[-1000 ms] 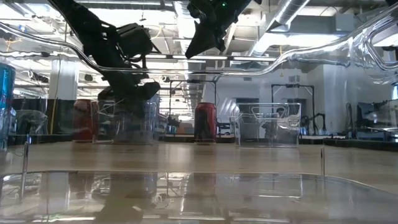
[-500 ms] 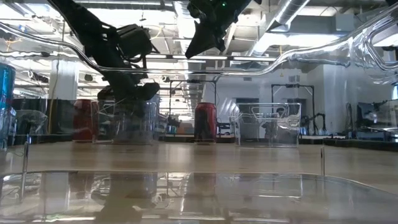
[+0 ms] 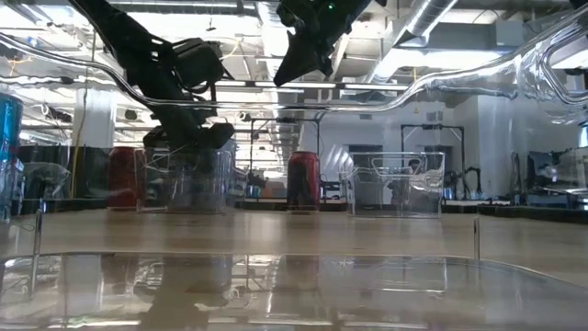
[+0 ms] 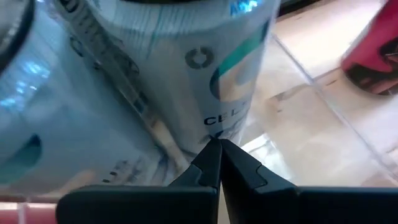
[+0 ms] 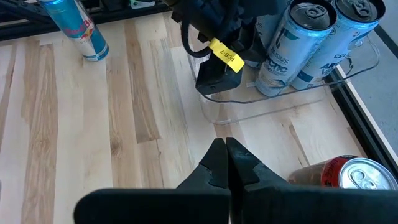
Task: Sort soda cans
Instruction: Adjust the white-blue soda can in the top left transparent bin, then put the right center blue soda can into the top right transparent bin
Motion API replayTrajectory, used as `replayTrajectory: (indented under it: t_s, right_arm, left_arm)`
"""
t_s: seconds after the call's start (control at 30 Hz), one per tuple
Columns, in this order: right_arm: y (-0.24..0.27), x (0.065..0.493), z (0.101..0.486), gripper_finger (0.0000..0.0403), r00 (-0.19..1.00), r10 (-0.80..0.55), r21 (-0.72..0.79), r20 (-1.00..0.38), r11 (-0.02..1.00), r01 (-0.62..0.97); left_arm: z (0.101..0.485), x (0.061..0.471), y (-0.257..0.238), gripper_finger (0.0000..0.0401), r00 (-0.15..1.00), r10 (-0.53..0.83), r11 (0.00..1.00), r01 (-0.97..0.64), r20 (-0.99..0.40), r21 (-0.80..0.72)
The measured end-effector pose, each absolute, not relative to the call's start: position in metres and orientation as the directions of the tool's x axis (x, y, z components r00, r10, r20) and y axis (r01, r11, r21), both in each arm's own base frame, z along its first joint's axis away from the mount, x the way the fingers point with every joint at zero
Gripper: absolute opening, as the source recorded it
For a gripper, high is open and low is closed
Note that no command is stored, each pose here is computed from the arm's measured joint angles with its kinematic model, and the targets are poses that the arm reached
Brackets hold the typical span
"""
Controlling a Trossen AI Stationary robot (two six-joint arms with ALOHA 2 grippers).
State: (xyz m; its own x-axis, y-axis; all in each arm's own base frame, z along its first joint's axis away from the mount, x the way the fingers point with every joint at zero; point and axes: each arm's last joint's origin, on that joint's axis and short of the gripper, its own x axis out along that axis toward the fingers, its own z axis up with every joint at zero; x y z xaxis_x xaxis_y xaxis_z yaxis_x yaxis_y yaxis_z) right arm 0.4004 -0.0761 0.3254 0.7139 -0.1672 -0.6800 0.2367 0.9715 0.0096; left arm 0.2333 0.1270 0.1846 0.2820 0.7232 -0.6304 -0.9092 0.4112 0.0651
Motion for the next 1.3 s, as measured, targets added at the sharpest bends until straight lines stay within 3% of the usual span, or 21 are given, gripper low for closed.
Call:
replayTrajectory:
  t_s: [0.37,0.73,1.13,1.2,1.3]
  right_arm:
    - [-0.076,0.4,0.325,0.0002,0.713,-0.167,0.009,-0.681,0.972,0.236]
    - [-0.079,0.4,0.326,0.0002,0.718,-0.173,0.008,-0.674,0.97,0.241]
    - [-0.079,0.401,0.326,0.0002,0.721,-0.173,0.011,-0.671,0.97,0.244]
    - [-0.079,0.401,0.326,0.0002,0.719,-0.173,0.01,-0.673,0.97,0.242]
    - [-0.079,0.397,0.325,0.0002,0.697,-0.17,-0.027,-0.696,0.977,0.211]
  left_arm:
    - [0.187,0.231,0.122,0.0002,0.281,0.712,0.439,-0.893,-0.644,0.095]
    - [0.227,0.21,0.102,0.0002,0.391,0.705,0.515,-0.856,-0.592,0.047]
    - [0.245,0.177,0.09,0.0002,0.336,0.724,0.477,-0.875,-0.603,0.086]
    - [0.251,0.176,0.086,0.0002,0.377,0.718,0.516,-0.852,-0.585,0.085]
    - [0.267,0.174,0.075,0.0002,0.524,0.678,0.654,-0.751,-0.516,0.097]
